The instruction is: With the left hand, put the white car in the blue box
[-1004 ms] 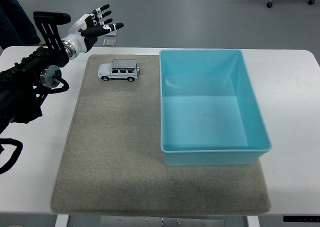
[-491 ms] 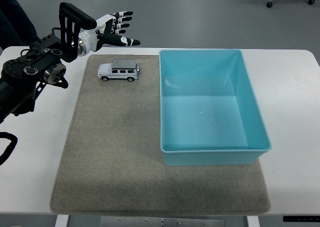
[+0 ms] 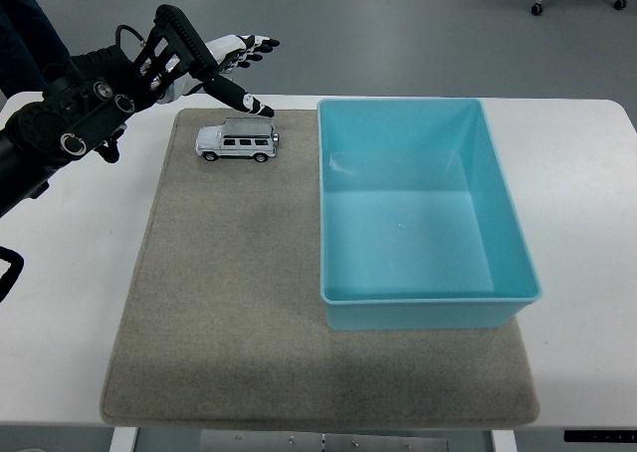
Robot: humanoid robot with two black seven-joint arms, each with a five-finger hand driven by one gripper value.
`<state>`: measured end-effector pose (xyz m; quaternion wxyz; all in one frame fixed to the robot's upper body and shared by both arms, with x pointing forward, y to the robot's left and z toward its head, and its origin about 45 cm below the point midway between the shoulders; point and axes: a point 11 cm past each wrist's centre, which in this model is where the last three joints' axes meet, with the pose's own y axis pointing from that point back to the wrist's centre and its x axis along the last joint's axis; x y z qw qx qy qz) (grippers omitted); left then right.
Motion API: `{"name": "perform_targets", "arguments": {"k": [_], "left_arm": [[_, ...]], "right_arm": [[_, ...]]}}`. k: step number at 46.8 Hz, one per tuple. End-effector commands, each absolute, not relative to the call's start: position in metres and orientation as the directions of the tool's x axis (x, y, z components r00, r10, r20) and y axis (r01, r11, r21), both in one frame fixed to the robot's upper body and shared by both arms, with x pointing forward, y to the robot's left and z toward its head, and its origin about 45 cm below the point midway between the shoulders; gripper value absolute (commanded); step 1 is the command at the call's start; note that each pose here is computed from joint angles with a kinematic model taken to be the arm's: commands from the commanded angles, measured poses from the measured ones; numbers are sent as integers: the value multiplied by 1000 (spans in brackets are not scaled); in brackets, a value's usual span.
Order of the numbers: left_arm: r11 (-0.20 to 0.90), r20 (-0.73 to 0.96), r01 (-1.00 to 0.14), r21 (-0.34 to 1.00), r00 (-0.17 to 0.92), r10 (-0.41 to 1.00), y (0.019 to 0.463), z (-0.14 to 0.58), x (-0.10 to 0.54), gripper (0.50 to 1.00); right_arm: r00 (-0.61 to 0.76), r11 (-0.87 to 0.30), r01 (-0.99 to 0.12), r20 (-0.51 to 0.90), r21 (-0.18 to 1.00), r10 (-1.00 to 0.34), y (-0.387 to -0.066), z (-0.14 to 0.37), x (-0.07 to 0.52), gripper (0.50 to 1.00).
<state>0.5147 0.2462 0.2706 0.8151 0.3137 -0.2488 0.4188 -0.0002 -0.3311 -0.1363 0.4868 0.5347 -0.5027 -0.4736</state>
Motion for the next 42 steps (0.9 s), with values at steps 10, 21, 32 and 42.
{"name": "perform_targets", "arguments": {"k": [10,21,32,42], "left_arm": [[457,838,-830,321,474,272,235,264,511,996],[463,849,-806,368,494,185,233,252,506,996],[460,845,-795,396,511,157,235,243,502,996],[454,845,-787,417,520,126,236,237,500,999]], "right_arm": [[47,-21,-78,-17,997,-999,-331,-136,1,936],[46,-21,-76,-17,997,-999,-331,-136,0,936],[45,-21,-77,-17,997,-999,-331,-136,0,936],[46,-21,-76,-17,997,-999,-331,-136,0,936]]}}
